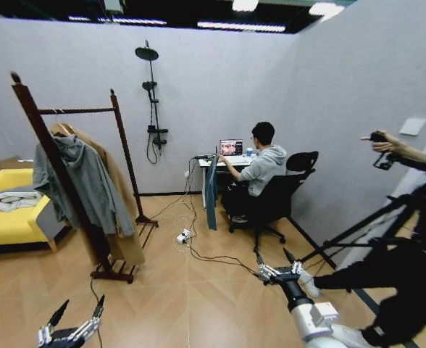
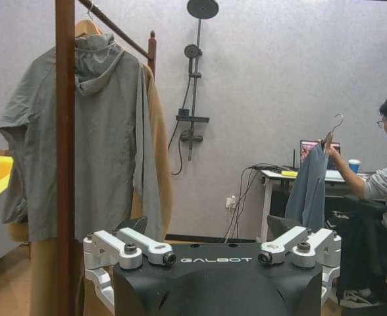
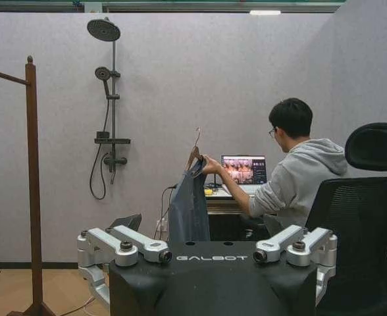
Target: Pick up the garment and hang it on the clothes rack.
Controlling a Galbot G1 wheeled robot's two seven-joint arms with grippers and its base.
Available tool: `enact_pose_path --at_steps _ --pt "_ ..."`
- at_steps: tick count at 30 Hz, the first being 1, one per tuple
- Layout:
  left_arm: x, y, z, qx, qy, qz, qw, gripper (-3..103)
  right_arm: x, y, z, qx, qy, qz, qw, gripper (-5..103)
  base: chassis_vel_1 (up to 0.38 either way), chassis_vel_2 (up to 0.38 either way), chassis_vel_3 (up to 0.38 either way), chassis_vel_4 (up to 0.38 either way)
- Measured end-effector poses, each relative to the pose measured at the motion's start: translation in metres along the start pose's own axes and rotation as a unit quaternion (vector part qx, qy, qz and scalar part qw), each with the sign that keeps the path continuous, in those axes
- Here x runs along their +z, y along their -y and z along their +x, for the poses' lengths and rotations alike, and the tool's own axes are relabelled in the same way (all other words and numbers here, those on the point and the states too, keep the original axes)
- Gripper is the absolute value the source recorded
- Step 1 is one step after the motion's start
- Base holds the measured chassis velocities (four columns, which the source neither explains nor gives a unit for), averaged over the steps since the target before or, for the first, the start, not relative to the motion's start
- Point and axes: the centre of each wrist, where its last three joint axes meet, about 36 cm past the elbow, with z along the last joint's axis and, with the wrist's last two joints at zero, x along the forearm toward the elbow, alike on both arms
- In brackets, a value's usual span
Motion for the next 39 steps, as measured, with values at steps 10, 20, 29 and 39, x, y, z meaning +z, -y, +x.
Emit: enact_pose_path --at_steps 10,20,29,39 --pt "0.000 0.000 0.000 0.000 0.000 0.000 1.0000 100 -0.001 -0.001 -0.001 -0.004 0.001 0.002 1.000 100 -0.347 0.331 0.351 -0.342" --pt "0.000 0.000 0.000 0.000 0.000 0.000 1.0000 100 0.000 0.002 0.000 -0.003 0.000 0.003 1.000 100 -0.359 0.357 0.366 -0.362" --pt "0.000 0.000 0.000 0.000 0.000 0.000 1.0000 100 0.000 0.003 -0.003 -0.002 0.001 0.005 1.000 100 -0.339 0.349 0.350 -0.340" --pt "0.000 0.000 0.000 0.000 0.000 0.000 1.0000 100 0.004 0.002 -0.011 0.001 -0.002 0.012 1.000 100 -0.348 0.350 0.355 -0.345"
